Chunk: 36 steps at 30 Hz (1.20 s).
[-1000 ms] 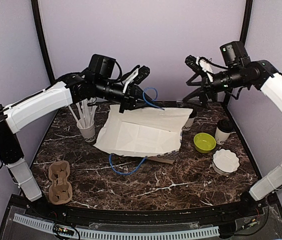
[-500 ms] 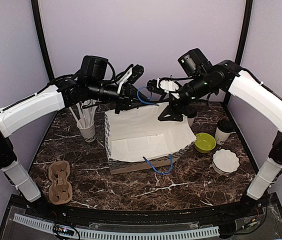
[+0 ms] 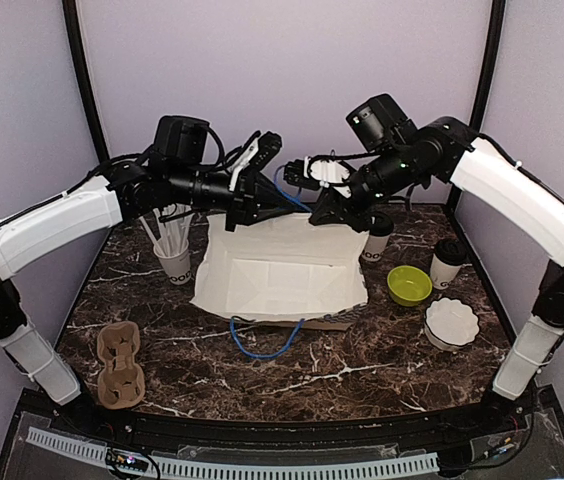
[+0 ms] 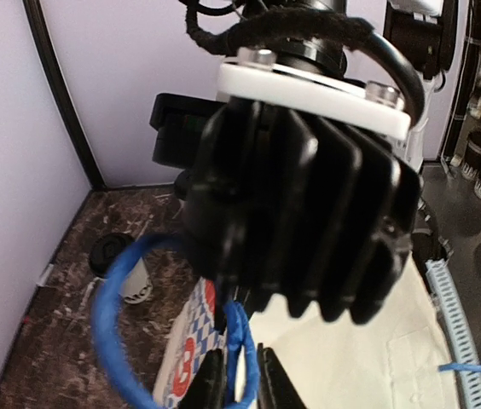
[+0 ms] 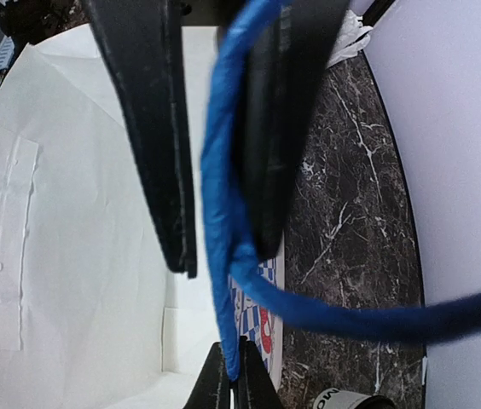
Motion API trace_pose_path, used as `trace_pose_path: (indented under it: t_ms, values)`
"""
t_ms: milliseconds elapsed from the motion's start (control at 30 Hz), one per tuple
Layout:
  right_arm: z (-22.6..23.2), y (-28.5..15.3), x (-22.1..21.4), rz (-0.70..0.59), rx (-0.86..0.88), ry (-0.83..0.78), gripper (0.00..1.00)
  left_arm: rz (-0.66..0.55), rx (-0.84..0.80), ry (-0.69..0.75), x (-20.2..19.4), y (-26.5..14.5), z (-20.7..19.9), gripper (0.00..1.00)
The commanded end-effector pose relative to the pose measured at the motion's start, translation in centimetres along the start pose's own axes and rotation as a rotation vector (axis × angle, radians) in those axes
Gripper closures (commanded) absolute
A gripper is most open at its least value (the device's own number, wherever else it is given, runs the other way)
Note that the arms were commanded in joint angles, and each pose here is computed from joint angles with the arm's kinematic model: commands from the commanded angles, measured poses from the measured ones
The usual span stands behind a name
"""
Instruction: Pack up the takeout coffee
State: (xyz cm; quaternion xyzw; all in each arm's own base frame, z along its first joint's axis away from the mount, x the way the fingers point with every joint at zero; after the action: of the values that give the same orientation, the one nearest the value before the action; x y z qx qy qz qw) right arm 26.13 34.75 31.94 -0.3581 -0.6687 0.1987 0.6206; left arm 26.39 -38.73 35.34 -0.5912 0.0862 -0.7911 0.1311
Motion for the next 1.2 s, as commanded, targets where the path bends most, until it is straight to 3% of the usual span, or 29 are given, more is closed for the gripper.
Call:
trace_pose_path:
  t_ms: [0,100,233,333,467,600,633,667,767,967,1167]
  values:
    - [-0.5,-0.3,0.5,-0.010,-0.042,-0.016,1.00,0.000,0.133,-0.021,2.0,-2.3,1.1,0.71]
    - [-1.2,-0.6,0.1,0.003,-0.099,-0.028,1.00,0.088,0.304,-0.151,1.0,-4.4,2.9,0.62]
    - [-2.4,-1.5,-0.8,0.006,-0.174,-0.027,1.00,0.301,0.654,-0.464,-3.5,-10.3,4.2,0.56]
    - [-3.4,-2.2,-1.5,-0.001,-0.206,-0.010,1.00,0.468,0.821,-0.669,-8.2,-14.8,1.5,0.54]
    - [-4.3,-2.9,-1.6,-0.012,-0.214,0.011,1.00,0.735,0.974,-0.839,-15.7,-19.3,-2.2,0.60]
    - [-5.1,-3.7,-1.1,-0.033,-0.247,0.011,1.00,0.841,0.978,-1.025,-21.6,-20.7,-5.4,0.83]
    - [-5.2,-3.8,-1.0,-0.039,-0.253,0.012,1.00,0.825,0.967,-1.053,-22.1,-20.4,-5.7,0.95]
    - [-5.4,-3.9,-0.9,-0.044,-0.259,0.012,1.00,0.846,0.975,-1.078,-23.4,-20.8,-6.4,0.99]
    - [-5.2,-3.8,-0.5,-0.067,-0.242,0.018,1.00,0.859,1.023,-1.124,-25.3,-21.4,-7.0,1.00]
    - [-4.5,-3.6,0.0,-0.094,-0.196,0.028,1.00,1.010,1.091,-1.209,-29.7,-22.4,-10.0,1.00]
    - [-4.2,-3.3,-0.4,-0.087,-0.178,0.032,1.00,1.087,1.178,-1.204,-32.7,-23.6,-11.7,1.00]
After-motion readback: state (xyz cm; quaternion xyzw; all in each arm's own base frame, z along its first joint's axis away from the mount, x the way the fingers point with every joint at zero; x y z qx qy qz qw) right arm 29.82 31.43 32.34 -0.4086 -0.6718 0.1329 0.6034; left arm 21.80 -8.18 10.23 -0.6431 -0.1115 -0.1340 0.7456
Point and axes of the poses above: each gripper's point midway between its finger pads, its own y axis out along the fingers, its own z axis along the line the jaws close on, x = y × z, the point moved 1 cm from there along -y, back along the fingers, and after that the axes turned 11 degrees about y, right-handed, at the moved point
